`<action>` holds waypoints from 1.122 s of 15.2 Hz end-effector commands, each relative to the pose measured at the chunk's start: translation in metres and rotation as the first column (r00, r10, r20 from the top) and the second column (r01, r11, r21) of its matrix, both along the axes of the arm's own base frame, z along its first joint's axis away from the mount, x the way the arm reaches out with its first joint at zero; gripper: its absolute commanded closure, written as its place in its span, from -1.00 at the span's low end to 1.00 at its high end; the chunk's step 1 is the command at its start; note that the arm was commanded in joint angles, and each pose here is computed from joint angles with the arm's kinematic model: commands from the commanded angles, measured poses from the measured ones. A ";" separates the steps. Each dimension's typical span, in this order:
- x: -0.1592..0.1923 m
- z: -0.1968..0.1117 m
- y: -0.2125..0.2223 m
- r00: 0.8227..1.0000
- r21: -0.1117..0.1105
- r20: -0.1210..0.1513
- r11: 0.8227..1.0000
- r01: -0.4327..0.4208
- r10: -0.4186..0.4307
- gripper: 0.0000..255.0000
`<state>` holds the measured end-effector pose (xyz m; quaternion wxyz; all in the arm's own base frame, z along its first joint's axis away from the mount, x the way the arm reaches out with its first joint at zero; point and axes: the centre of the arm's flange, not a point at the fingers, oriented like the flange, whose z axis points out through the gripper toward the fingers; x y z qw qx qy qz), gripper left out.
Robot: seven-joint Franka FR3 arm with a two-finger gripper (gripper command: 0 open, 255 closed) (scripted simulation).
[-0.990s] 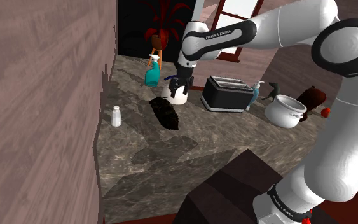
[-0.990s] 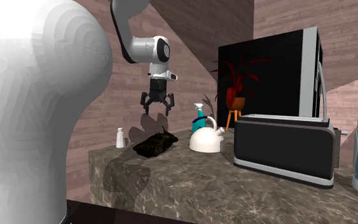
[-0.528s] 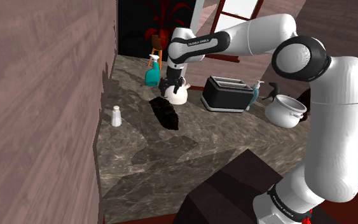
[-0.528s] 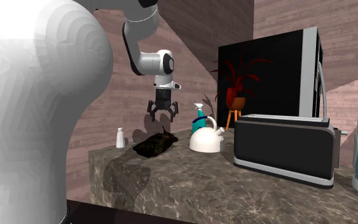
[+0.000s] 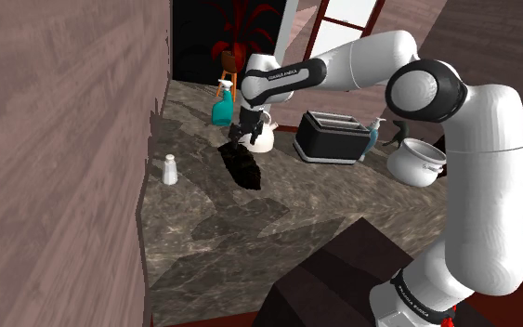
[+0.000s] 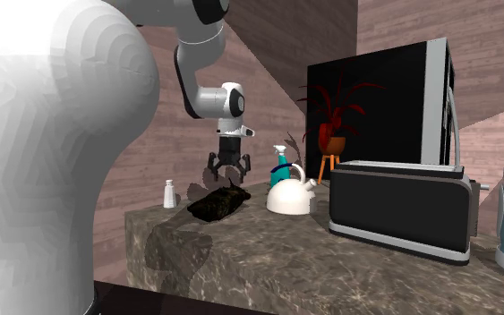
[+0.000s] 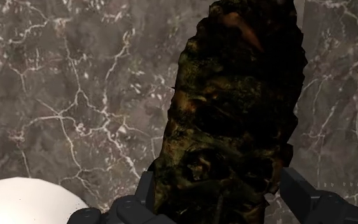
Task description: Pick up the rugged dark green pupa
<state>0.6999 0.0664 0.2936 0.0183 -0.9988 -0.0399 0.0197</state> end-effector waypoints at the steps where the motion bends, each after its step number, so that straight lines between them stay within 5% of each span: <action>1: 0.000 -0.002 -0.001 1.000 0.000 0.001 1.000 0.000 0.000 1.00; 10: 0.001 -0.002 0.000 1.000 0.000 0.001 1.000 0.000 0.000 1.00; 17: 0.001 0.035 0.000 1.000 0.000 0.001 1.000 0.000 0.000 1.00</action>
